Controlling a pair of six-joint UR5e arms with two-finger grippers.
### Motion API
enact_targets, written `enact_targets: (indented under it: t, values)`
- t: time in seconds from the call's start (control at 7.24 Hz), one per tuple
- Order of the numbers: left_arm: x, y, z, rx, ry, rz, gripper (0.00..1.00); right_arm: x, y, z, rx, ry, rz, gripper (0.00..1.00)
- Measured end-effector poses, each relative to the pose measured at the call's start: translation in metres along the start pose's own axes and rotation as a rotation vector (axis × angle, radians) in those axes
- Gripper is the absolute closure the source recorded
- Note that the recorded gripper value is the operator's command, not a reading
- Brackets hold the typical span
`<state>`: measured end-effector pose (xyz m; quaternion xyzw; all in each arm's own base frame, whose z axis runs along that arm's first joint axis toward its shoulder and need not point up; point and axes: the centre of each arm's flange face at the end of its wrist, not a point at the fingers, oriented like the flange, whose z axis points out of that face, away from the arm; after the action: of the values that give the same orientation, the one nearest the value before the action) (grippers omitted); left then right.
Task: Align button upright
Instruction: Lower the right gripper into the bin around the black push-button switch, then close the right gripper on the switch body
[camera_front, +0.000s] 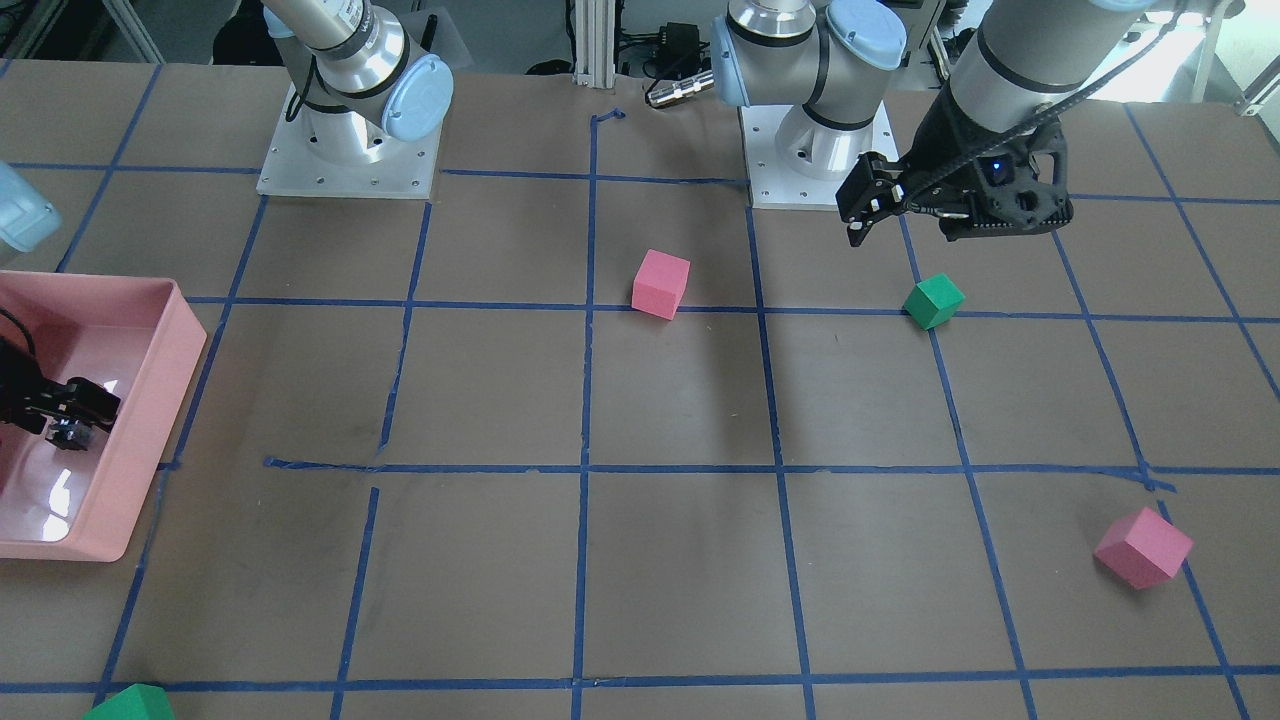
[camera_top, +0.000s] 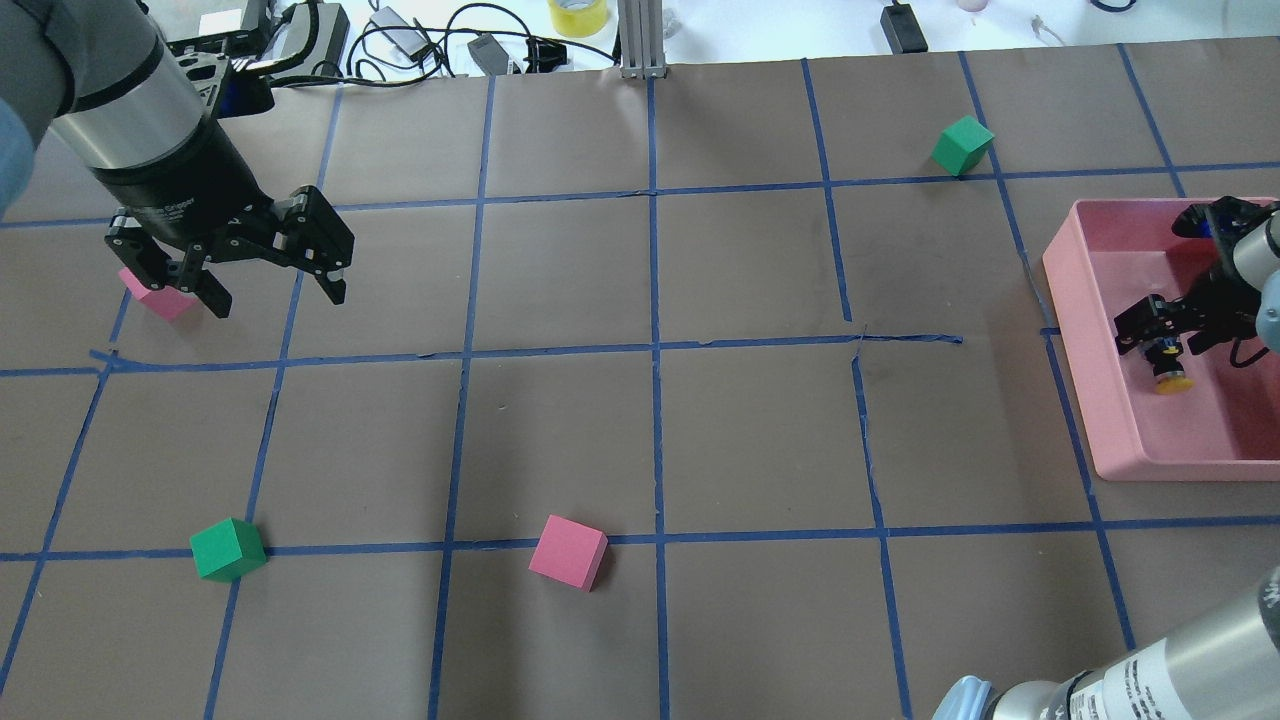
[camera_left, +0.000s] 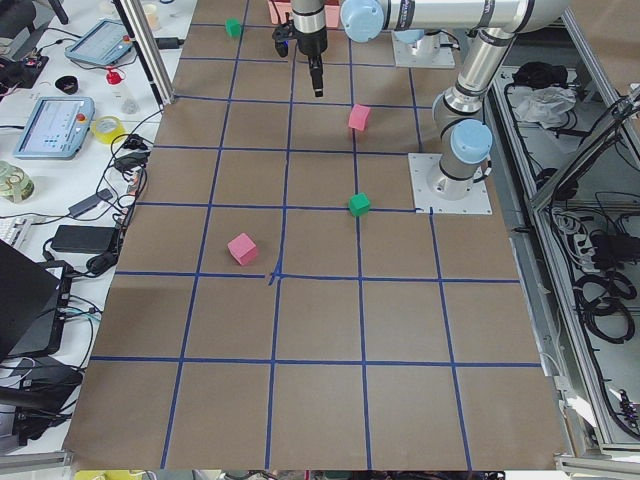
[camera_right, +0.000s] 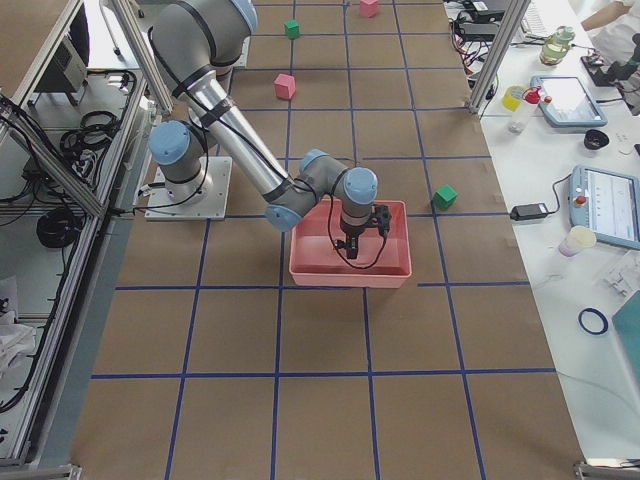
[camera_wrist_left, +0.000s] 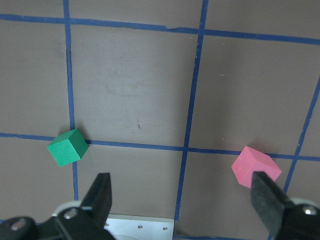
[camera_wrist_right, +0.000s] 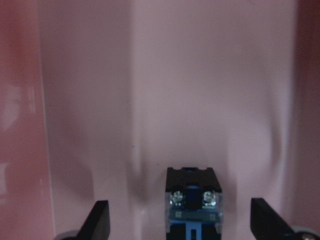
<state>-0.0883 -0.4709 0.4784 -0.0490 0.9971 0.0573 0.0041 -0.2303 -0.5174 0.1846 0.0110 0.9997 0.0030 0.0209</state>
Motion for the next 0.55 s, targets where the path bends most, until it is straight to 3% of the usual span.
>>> enact_targets:
  t: [0.41, 0.55]
  values:
    - [-0.0001, 0.0012, -0.0002, 0.004, -0.001, 0.0, 0.0, 0.0004, 0.0033, 0.0028, -0.02, 0.012, -0.002, 0.76]
    - [-0.0001, 0.0012, -0.0006, 0.006, -0.001, 0.001, 0.0, 0.0008, 0.0044, 0.0034, -0.03, 0.017, -0.002, 0.9]
